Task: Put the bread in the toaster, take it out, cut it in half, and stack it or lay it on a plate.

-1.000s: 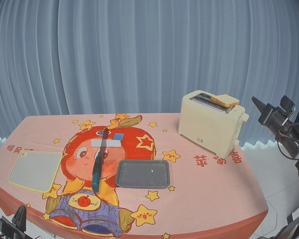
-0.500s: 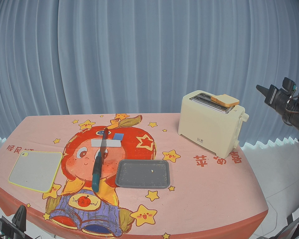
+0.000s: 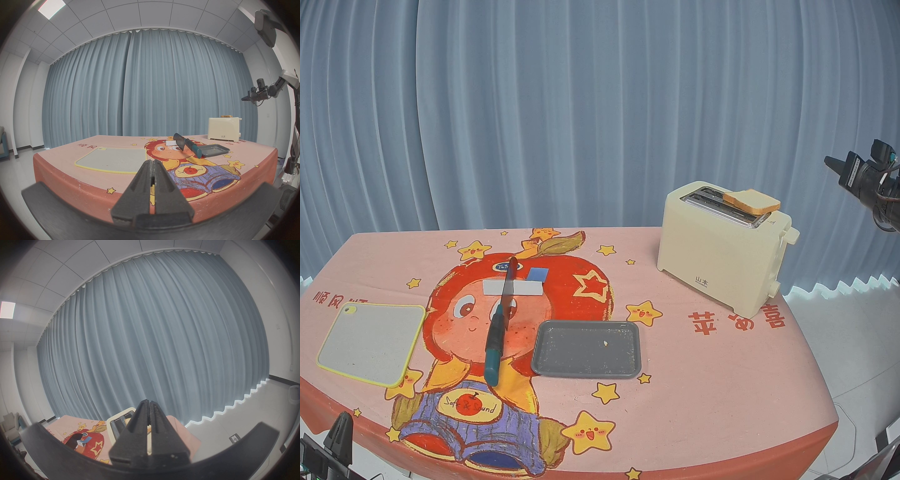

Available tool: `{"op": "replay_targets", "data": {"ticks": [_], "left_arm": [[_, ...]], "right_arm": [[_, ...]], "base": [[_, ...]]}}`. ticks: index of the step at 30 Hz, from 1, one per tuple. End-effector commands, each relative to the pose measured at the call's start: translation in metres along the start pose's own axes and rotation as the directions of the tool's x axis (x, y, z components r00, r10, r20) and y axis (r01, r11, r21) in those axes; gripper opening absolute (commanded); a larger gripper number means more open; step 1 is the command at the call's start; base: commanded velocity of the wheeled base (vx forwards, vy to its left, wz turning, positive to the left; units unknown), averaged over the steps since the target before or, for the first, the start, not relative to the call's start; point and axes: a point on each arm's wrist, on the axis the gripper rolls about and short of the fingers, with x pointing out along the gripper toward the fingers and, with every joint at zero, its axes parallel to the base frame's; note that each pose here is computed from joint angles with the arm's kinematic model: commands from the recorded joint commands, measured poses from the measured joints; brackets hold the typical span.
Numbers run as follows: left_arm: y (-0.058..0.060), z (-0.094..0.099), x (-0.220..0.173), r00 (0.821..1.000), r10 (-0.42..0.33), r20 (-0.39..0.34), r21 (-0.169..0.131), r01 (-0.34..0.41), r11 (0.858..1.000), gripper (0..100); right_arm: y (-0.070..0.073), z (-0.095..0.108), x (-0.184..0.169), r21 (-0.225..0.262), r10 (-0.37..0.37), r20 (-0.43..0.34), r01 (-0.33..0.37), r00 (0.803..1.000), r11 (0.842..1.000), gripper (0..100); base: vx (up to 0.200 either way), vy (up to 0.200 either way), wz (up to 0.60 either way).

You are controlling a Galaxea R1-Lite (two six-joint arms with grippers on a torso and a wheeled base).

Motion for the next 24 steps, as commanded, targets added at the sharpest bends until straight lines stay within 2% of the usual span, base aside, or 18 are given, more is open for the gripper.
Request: {"op": "replay_targets", "data": {"ticks": [1, 6, 7, 10, 12, 15, 19, 22, 24], "left_arm": [[0.0, -0.005, 0.0, 1.0, 0.0, 0.0, 0.0, 0.0, 1.0, 0], [0.0, -0.005, 0.0, 1.0, 0.0, 0.0, 0.0, 0.0, 1.0, 0], [0.0, -0.005, 0.0, 1.0, 0.0, 0.0, 0.0, 0.0, 1.0, 0], [0.0, -0.005, 0.0, 1.0, 0.0, -0.002, 0.0, 0.0, 1.0, 0], [0.0, -0.005, 0.0, 1.0, 0.0, -0.002, 0.0, 0.0, 1.0, 0], [0.0, -0.005, 0.0, 1.0, 0.0, 0.0, 0.0, 0.0, 1.0, 0], [0.0, -0.005, 0.0, 1.0, 0.0, 0.0, 0.0, 0.0, 1.0, 0], [0.0, -0.005, 0.0, 1.0, 0.0, 0.0, 0.0, 0.0, 1.0, 0], [0.0, -0.005, 0.0, 1.0, 0.0, 0.0, 0.0, 0.0, 1.0, 0]], "right_arm": [[-0.009, 0.001, 0.015, 0.0, -0.028, -0.012, 0.028, 1.0, 1.0, 0], [-0.014, -0.006, 0.02, 0.006, -0.043, -0.035, 0.043, 0.998, 0.999, 0], [-0.018, -0.007, 0.022, 0.009, -0.052, -0.04, 0.053, 0.998, 0.999, 100], [-0.022, -0.007, 0.024, 0.019, -0.042, -0.047, 0.043, 0.998, 0.999, 100], [-0.023, -0.008, 0.027, 0.025, -0.006, -0.064, 0.008, 0.998, 1.0, 100], [-0.026, -0.011, 0.036, 0.03, -0.004, -0.084, 0.007, 0.996, 1.0, 100], [-0.028, -0.016, 0.043, 0.038, -0.016, -0.142, 0.021, 0.99, 0.999, 100], [-0.029, -0.025, 0.05, 0.06, 0.02, -0.221, -0.007, 0.975, 0.998, 100], [-0.03, -0.03, 0.056, 0.069, 0.034, -0.246, -0.018, 0.969, 0.997, 100]], "base": [[0.0, 0.0, 0.0], [0.0, 0.0, 0.0], [0.0, 0.0, 0.0], [0.0, 0.0, 0.0], [0.0, 0.0, 0.0], [0.0, 0.0, 0.0], [0.0, 0.0, 0.0], [0.0, 0.0, 0.0], [0.0, 0.0, 0.0]]}}
